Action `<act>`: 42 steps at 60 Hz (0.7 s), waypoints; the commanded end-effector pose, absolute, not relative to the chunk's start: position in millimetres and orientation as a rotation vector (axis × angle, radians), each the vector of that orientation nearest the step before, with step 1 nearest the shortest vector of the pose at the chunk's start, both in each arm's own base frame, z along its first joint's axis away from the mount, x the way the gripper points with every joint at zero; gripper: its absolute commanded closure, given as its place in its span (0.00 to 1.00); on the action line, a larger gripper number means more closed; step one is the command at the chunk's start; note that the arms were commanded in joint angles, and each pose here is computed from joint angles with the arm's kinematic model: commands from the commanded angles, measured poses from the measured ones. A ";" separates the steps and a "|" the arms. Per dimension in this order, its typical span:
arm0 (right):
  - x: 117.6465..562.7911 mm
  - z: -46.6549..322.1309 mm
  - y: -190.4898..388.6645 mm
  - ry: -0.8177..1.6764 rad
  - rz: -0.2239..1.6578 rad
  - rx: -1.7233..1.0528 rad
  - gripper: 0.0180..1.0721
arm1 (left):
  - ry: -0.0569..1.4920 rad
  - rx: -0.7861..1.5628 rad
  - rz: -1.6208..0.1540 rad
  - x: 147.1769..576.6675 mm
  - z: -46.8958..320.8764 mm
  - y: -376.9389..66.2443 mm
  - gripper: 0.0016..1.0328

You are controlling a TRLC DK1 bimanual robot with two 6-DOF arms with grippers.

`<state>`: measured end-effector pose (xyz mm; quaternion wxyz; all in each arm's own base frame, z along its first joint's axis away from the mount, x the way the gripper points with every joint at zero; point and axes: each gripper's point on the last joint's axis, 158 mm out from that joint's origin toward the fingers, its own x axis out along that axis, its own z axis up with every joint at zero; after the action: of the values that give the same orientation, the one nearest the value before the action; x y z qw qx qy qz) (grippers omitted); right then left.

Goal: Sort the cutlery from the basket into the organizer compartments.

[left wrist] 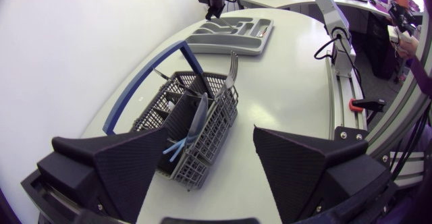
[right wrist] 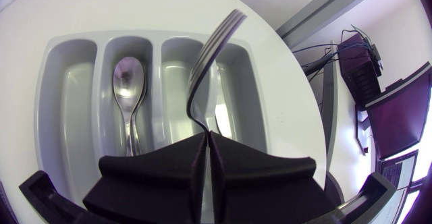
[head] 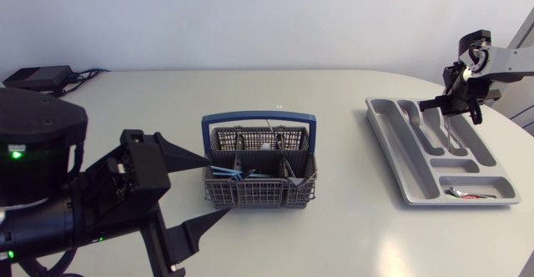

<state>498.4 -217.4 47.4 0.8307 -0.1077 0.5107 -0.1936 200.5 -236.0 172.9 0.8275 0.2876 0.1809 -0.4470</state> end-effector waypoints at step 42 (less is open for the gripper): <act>482.7 67.6 -193.7 1.031 -0.348 -0.204 0.18 | 0.345 0.628 -0.915 207.3 181.8 -239.2 0.14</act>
<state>493.2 -207.7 36.3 0.8357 -0.0889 0.5144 -0.1706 204.4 -234.8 175.6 0.8335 0.2932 0.1748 -0.4345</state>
